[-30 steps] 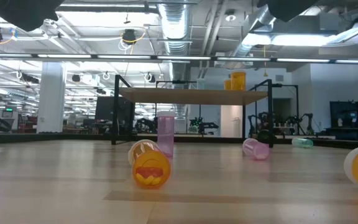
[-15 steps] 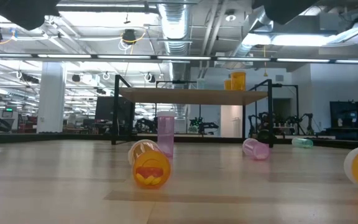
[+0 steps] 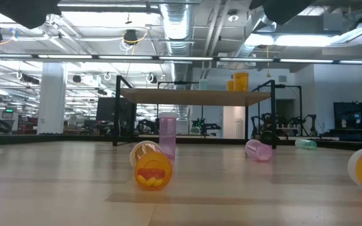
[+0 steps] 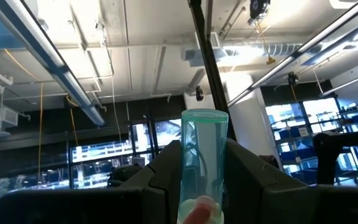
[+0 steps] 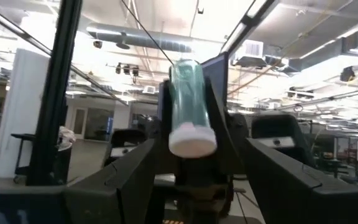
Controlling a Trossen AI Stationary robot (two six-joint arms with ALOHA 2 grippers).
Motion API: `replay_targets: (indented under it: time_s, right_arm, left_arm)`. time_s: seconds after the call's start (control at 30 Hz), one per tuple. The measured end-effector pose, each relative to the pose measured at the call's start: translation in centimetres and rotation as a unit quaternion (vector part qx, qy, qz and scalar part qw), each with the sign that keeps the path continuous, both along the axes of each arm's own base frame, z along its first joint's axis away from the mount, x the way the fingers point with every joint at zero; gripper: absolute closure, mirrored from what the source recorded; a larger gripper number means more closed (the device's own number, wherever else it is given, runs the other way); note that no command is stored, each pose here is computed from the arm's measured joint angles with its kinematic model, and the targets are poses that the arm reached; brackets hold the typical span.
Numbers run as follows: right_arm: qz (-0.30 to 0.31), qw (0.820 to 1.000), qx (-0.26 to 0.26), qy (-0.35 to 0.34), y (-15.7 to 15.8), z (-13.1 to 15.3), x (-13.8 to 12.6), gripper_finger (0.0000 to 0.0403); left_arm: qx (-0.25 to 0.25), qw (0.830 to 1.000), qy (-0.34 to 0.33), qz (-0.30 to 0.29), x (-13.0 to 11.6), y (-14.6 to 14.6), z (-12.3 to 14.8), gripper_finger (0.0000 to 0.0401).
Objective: Pick and place medicine bottles onto shelf by color
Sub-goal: Put the left small blue pill bottle on the shelf aligned with the other small blue pill bottle
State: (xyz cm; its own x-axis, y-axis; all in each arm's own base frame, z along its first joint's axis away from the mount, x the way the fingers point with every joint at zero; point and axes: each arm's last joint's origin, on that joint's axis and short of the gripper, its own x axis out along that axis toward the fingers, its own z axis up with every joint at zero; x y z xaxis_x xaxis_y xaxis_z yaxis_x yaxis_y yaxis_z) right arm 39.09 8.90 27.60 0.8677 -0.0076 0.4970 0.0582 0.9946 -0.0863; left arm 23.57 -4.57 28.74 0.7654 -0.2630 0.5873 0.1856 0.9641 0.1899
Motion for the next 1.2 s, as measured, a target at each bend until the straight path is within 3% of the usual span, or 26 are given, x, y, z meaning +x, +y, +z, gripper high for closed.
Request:
replay_targets:
  time_s: [0.37,0.8,1.2]
  right_arm:
    - [0.015,1.000,-0.012,0.013,0.28,0.89,0.76,0.0159]
    - [0.014,1.000,-0.014,0.022,0.31,0.82,0.88,0.0294]
    - [0.012,0.999,-0.023,0.047,0.36,0.38,1.09,0.0267]
  left_arm:
    - [0.001,1.000,0.003,0.000,0.04,-0.01,-0.04,0.0321]
    - [0.002,1.000,0.006,-0.001,0.06,-0.02,-0.08,0.0321]
    - [0.008,1.000,0.025,-0.008,0.26,-0.09,-0.39,0.0271]
